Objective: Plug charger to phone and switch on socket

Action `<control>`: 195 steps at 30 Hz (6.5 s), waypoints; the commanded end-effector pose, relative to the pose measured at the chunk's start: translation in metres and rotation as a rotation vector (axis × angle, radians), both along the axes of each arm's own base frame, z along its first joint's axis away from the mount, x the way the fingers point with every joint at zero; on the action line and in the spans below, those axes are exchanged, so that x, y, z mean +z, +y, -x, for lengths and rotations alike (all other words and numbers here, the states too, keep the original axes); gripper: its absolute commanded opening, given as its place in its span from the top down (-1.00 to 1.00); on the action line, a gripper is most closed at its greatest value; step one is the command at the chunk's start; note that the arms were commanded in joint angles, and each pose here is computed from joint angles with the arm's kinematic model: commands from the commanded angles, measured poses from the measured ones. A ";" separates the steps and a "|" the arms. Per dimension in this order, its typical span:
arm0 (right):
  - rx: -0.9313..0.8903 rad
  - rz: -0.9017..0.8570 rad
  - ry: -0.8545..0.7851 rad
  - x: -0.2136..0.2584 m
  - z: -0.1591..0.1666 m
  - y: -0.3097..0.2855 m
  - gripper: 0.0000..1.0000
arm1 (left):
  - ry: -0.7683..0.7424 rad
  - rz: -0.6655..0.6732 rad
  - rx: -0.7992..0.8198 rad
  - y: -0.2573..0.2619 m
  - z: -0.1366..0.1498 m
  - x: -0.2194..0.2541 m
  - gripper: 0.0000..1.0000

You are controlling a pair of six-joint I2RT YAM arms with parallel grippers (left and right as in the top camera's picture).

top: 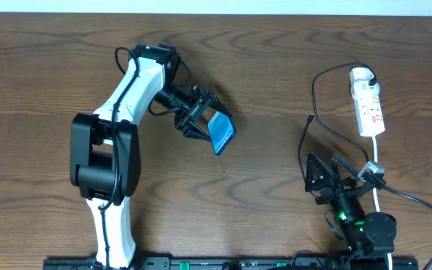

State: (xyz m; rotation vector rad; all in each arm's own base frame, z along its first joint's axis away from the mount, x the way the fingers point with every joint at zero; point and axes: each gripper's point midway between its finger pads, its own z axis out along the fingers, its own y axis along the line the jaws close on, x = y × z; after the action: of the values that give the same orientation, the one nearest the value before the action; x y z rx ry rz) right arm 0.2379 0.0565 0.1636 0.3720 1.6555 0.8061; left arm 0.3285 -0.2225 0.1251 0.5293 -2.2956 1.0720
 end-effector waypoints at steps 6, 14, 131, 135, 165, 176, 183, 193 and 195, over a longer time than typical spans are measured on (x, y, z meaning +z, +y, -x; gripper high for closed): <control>0.090 -0.058 0.095 0.056 0.007 0.016 -0.98 | -0.039 0.055 -0.001 -0.002 0.001 0.019 -0.30; 0.181 -0.069 0.252 0.108 -0.017 0.034 -0.98 | -0.038 0.055 -0.001 -0.002 0.001 0.019 -0.30; -0.045 0.259 0.801 -0.007 -0.065 0.225 0.44 | -0.047 0.057 -0.001 -0.002 0.000 0.019 -0.29; -0.045 0.259 0.801 -0.007 -0.065 0.225 0.50 | -0.044 0.056 -0.001 -0.002 0.000 0.019 -0.29; -0.012 0.247 0.806 -0.001 -0.060 0.227 0.98 | -0.073 -0.001 -0.014 0.004 -0.002 0.010 -0.34; -0.043 0.220 0.717 0.050 -0.062 0.191 0.98 | -0.172 -0.013 0.090 0.041 -0.040 0.006 -0.82; -0.132 0.218 0.779 0.066 -0.049 0.129 0.98 | -0.329 -0.006 0.191 0.107 -0.062 0.034 -0.82; -0.134 0.143 0.704 0.089 -0.056 0.110 0.98 | -0.876 -0.062 0.164 0.171 -0.019 0.158 -0.82; -0.091 0.127 0.698 0.082 -0.059 0.118 0.99 | -0.993 -0.082 0.129 0.171 0.000 0.184 -0.82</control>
State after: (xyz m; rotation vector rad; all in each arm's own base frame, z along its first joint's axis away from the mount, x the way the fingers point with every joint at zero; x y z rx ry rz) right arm 0.2962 0.1726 0.2530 0.7389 2.2855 0.5089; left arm 0.3489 -0.0504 0.2735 0.4687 -2.9782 1.5136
